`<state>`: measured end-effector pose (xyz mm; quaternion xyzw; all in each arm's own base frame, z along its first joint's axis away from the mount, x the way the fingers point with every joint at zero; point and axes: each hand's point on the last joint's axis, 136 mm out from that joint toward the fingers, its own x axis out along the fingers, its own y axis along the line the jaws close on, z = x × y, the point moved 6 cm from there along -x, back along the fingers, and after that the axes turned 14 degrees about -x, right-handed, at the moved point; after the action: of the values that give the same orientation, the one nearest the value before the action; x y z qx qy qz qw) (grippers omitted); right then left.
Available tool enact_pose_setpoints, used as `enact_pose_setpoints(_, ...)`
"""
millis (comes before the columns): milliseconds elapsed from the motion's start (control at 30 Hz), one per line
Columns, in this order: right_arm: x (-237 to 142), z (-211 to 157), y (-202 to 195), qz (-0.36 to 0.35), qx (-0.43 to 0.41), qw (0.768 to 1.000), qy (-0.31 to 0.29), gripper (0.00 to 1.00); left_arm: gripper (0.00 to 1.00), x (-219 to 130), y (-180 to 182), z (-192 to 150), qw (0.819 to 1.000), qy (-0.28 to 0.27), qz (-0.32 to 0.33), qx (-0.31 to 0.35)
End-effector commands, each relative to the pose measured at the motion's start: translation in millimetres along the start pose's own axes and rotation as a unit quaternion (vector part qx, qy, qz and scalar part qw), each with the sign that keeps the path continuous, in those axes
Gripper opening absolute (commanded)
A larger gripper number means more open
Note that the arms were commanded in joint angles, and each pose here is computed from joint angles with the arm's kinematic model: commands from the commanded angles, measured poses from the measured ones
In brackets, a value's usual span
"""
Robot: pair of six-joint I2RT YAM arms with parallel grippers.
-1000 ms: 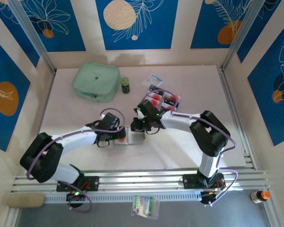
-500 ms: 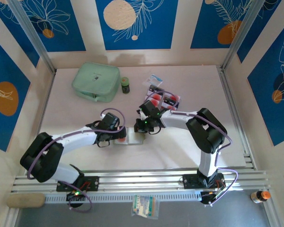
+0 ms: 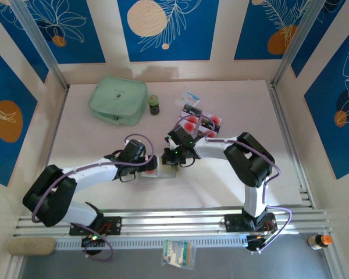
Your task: Put the credit cards into the card holder
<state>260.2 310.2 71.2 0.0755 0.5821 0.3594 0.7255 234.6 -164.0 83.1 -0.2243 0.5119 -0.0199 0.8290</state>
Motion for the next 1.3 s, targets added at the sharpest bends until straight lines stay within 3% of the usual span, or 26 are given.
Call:
enact_pose_setpoints(0, 12, -13, -3, 0.001, 0.018, 0.999, 0.034, 0.02, 1.0, -3, -6, -3, 1.0, 0.001, -0.029, 0.01)
enact_pose_setpoints(800, 9, -14, -10, 0.045, 0.062, 0.997, 0.017, 0.02, 1.0, 1, -13, -19, 0.996, -0.001, -0.088, 0.01)
enact_pose_setpoints(1267, -15, 2, -13, 0.041, 0.042, 0.998, -0.016, 0.01, 1.0, -1, -14, -18, 0.995, -0.009, -0.098, 0.008)
